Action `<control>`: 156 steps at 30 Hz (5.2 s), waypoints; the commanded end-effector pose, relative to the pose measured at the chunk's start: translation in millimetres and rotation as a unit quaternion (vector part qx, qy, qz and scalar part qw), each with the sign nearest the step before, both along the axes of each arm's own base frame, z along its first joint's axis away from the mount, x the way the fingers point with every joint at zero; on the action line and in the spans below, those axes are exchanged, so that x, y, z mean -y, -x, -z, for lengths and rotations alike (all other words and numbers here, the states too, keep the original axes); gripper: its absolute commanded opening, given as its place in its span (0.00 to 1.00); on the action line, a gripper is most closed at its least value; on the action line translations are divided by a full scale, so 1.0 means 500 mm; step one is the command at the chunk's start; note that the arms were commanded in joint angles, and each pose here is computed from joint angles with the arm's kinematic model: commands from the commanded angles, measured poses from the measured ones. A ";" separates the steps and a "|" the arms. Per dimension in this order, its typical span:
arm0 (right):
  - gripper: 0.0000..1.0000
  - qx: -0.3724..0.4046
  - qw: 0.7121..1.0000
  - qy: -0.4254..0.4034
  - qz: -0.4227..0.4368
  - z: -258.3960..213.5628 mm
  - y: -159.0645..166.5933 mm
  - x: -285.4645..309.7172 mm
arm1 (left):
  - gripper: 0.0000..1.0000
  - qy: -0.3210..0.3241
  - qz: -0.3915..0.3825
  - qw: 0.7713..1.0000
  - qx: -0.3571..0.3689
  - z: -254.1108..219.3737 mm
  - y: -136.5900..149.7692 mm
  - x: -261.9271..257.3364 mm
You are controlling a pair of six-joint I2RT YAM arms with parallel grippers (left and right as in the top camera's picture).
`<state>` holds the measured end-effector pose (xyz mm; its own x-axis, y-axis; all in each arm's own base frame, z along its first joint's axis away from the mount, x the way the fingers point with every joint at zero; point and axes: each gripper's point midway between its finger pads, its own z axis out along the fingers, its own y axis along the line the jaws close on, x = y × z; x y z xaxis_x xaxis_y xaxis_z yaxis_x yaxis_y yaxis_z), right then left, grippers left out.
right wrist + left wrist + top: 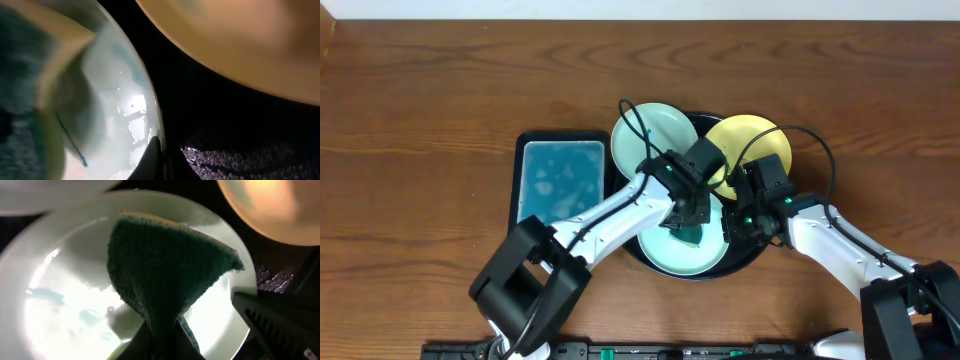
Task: Clean dirty plates on tray and stack at the side
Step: 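Carry sponge with left gripper onto the lower mint plate, then scrub the lower mint plate with the sponge in left gripper, then move sponge back to the blue tray and dip it with left gripper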
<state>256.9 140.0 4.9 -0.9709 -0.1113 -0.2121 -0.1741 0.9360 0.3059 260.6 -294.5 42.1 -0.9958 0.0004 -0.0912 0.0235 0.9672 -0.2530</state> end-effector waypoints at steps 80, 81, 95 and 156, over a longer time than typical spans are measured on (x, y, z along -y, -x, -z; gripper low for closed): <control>0.01 -0.016 1.000 -0.002 -0.008 0.010 0.017 -0.004 | 0.08 -0.005 0.023 0.999 0.035 0.030 0.041 0.017; 0.01 -0.016 1.000 -0.002 -0.008 0.010 0.017 -0.004 | 0.08 -0.008 0.018 0.999 0.030 0.038 0.043 0.014; 0.01 -0.016 1.000 -0.002 -0.008 0.010 0.017 -0.004 | 0.07 -0.160 -0.053 0.980 0.107 0.038 -0.050 -0.149; 0.01 -0.015 1.000 0.002 -0.007 0.010 0.016 -0.002 | 0.07 -0.133 -0.114 0.984 -0.045 0.121 -0.118 -0.483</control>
